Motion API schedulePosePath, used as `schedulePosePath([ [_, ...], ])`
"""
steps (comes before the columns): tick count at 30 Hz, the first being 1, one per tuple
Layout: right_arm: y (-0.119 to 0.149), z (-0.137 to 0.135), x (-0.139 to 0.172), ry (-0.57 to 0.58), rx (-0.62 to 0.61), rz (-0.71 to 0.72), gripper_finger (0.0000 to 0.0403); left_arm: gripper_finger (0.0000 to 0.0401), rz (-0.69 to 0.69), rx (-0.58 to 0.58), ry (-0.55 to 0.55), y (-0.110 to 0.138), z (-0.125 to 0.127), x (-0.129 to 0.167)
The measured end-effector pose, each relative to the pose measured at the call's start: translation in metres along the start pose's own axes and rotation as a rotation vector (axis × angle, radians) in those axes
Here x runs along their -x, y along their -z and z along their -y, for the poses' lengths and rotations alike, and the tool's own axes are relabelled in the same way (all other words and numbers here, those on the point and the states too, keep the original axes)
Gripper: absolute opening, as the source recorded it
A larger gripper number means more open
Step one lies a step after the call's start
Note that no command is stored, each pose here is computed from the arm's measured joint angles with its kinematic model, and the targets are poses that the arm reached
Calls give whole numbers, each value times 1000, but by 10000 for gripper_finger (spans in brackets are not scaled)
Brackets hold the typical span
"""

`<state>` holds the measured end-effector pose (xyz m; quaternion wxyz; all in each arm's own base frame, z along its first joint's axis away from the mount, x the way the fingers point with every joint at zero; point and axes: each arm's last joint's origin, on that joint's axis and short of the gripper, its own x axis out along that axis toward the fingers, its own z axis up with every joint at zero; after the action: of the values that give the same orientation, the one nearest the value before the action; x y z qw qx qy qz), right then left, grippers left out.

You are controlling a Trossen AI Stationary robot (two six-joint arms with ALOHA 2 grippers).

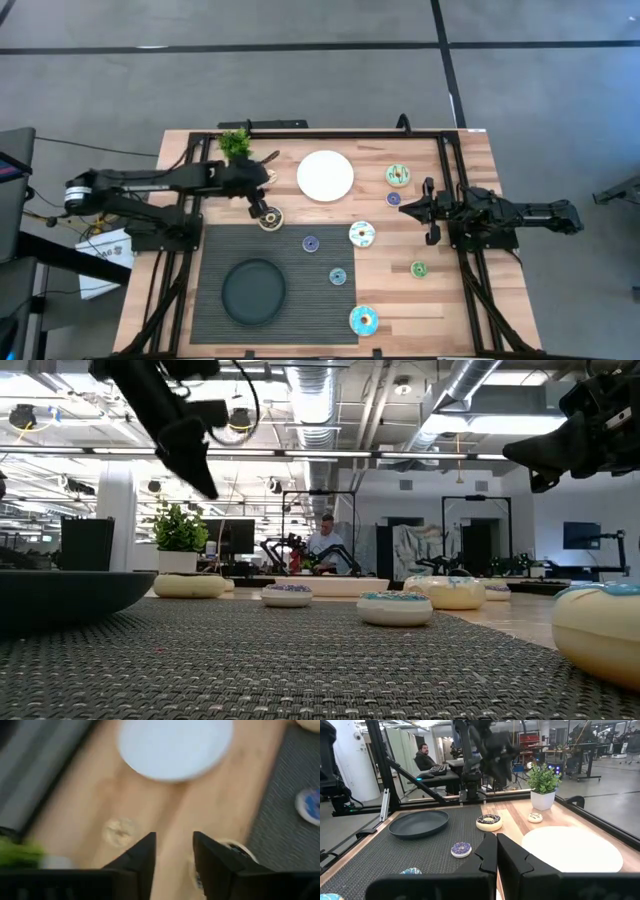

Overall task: Pick & Place donuts
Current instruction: Put the large black donut on the white plate

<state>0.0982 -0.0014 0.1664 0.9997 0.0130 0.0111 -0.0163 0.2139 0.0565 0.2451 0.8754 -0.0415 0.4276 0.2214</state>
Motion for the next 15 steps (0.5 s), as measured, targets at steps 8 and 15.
schedulePosePath([
  [8, 0, 0, 0, 0, 0, 0, 0, 204, -195, -83, 28, 8, 1, -42],
  [15, 0, 0, 0, 0, 0, 0, 0, 207, -272, -180, 35, 14, 5, -61],
])
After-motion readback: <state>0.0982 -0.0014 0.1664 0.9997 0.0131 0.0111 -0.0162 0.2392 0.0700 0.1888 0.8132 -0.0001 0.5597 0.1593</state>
